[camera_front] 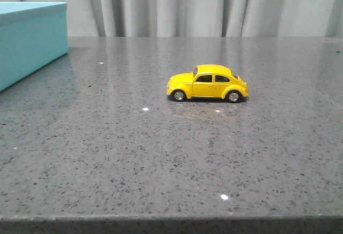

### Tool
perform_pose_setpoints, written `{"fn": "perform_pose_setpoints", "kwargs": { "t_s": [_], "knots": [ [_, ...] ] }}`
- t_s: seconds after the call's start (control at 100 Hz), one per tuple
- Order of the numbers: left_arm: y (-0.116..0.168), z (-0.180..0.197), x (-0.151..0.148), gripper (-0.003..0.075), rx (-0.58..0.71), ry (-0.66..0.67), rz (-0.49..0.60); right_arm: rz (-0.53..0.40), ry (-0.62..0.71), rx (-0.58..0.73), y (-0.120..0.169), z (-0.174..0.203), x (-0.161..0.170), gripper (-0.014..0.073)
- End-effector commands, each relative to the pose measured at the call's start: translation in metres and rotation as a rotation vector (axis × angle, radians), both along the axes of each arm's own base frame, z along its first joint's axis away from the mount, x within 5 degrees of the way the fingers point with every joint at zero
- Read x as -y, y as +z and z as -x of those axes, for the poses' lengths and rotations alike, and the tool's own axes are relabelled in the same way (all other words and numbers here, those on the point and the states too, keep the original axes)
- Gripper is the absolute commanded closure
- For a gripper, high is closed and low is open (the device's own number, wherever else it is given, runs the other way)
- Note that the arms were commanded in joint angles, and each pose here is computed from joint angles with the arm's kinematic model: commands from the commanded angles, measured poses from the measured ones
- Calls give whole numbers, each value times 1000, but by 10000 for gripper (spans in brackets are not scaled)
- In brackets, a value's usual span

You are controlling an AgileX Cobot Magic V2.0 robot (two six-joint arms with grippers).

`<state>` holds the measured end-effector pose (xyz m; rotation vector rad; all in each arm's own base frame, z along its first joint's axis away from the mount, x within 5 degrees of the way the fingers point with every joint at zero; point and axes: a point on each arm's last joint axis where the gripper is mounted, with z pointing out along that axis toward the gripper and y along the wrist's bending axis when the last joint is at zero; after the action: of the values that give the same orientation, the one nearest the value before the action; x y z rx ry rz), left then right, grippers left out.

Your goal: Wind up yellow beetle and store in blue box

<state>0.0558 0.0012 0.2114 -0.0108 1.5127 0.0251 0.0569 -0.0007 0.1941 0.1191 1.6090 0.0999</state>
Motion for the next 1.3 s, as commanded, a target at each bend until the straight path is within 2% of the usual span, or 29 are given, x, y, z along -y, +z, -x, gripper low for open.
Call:
{"fn": "perform_pose_setpoints", "kwargs": {
  "t_s": [0.0, 0.68, 0.95, 1.1, 1.29],
  "knots": [
    [-6, 1, 0, 741, 70, -7, 15, 23, -2, 114, 15, 3, 0, 662],
    [-3, 1, 0, 741, 96, -6, 14, 23, -2, 120, 15, 3, 0, 662],
    [1, 2, 0, 741, 122, -6, 14, 23, 0, 174, 20, 3, 0, 662],
    [5, 3, 0, 741, 126, -7, 42, -29, 0, 151, 23, 4, 0, 662],
    [18, 5, 0, 741, 115, -11, 50, -48, 0, 92, 32, 4, 0, 662]
  ]
}}
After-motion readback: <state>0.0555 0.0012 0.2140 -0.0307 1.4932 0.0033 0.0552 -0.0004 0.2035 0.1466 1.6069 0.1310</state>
